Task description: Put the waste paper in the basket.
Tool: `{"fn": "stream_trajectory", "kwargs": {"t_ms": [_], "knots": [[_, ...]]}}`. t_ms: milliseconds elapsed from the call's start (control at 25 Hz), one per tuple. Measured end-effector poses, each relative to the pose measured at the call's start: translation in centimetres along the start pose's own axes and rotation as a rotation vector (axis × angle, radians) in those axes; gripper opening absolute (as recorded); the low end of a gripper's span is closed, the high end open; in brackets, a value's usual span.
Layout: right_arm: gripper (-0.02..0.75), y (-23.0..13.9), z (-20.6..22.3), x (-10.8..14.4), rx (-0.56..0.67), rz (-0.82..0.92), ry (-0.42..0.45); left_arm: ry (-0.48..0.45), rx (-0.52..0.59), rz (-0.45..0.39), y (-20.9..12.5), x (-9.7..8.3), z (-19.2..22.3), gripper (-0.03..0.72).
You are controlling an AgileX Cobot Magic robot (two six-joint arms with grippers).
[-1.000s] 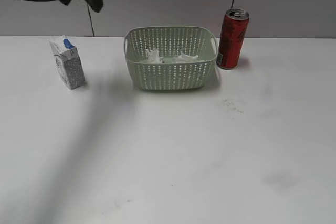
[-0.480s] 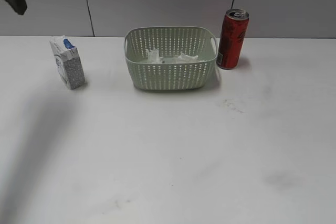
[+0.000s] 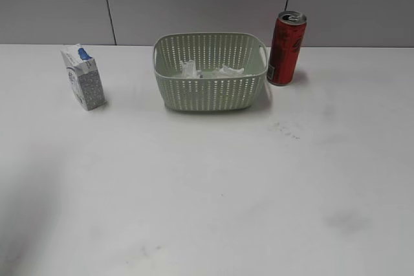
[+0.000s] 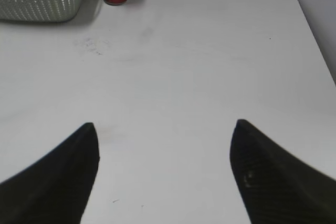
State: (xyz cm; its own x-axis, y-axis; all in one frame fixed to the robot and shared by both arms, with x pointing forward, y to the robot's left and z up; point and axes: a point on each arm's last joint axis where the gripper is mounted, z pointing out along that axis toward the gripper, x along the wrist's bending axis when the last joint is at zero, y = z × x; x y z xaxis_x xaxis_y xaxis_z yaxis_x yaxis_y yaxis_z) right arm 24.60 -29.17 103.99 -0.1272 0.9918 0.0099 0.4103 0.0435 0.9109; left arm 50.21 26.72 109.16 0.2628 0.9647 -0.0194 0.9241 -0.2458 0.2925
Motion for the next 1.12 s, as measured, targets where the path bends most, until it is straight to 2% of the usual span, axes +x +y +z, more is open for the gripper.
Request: {"fn": "stream_trajectory", "kwargs": {"t_ms": [280,600,880,1120], "knots": [[0.588,0.0,0.0,0.0,0.0,0.0,0.0,0.005,-0.026,-0.02,-7.5,-1.1,-0.6,0.589],[0.588,0.0,0.0,0.0,0.0,0.0,0.0,0.022,-0.115,-0.044,-14.7,-2.2,-0.8,0.589],[0.588,0.0,0.0,0.0,0.0,0.0,0.0,0.044,-0.25,-0.037,-19.0,-2.7,-0.6,0.589],[0.588,0.0,0.0,0.0,0.0,0.0,0.0,0.064,-0.418,-0.029,-21.2,-3.1,-1.6,0.589]]}}
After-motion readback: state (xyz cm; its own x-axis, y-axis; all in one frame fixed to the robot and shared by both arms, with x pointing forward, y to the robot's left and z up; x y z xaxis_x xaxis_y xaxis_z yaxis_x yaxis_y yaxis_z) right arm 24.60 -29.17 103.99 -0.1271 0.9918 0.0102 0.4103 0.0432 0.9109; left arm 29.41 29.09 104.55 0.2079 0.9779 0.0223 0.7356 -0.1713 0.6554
